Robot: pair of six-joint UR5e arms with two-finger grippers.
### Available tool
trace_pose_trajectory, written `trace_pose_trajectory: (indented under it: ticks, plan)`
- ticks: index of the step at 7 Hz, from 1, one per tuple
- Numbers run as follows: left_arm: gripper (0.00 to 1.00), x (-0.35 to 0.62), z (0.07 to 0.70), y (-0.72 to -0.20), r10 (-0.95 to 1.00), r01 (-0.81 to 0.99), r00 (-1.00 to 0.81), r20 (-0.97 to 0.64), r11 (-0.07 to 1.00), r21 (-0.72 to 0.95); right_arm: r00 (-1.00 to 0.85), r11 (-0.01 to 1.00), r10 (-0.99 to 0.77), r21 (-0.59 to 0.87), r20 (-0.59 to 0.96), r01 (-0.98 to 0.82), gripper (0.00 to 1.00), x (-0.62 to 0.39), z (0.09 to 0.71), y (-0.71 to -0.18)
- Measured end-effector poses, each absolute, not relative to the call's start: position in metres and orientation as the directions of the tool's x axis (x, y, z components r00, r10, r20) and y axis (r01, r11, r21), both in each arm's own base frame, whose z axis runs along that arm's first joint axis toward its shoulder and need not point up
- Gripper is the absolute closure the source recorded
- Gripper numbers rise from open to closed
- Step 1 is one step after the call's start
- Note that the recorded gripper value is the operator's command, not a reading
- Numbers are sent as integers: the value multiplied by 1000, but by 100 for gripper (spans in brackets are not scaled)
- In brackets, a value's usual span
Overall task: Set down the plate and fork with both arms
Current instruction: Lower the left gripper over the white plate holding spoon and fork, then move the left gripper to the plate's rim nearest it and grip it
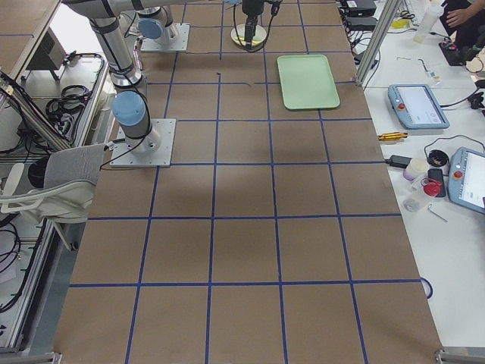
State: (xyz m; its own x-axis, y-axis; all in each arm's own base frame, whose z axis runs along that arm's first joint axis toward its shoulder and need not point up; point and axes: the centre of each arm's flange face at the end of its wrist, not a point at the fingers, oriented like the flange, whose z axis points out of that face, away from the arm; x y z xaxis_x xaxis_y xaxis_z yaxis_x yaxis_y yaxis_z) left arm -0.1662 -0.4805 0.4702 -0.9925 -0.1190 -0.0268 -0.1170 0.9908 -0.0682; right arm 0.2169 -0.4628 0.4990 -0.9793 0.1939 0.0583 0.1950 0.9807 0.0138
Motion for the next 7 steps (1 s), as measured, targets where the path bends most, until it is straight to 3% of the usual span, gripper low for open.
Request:
trace_pose_trajectory:
  ticks: [3, 7]
  plan:
    - [2, -115, 394, -506, -26, -25, -999, -32, 1000, -15, -979, 981, 194, 15, 59, 195, 0, 216, 498, -463]
    - [26, -62, 254, -501, 128, 127, -992, -18, 990, 56, -979, 981, 194, 17, 60, 195, 0, 216, 498, -463]
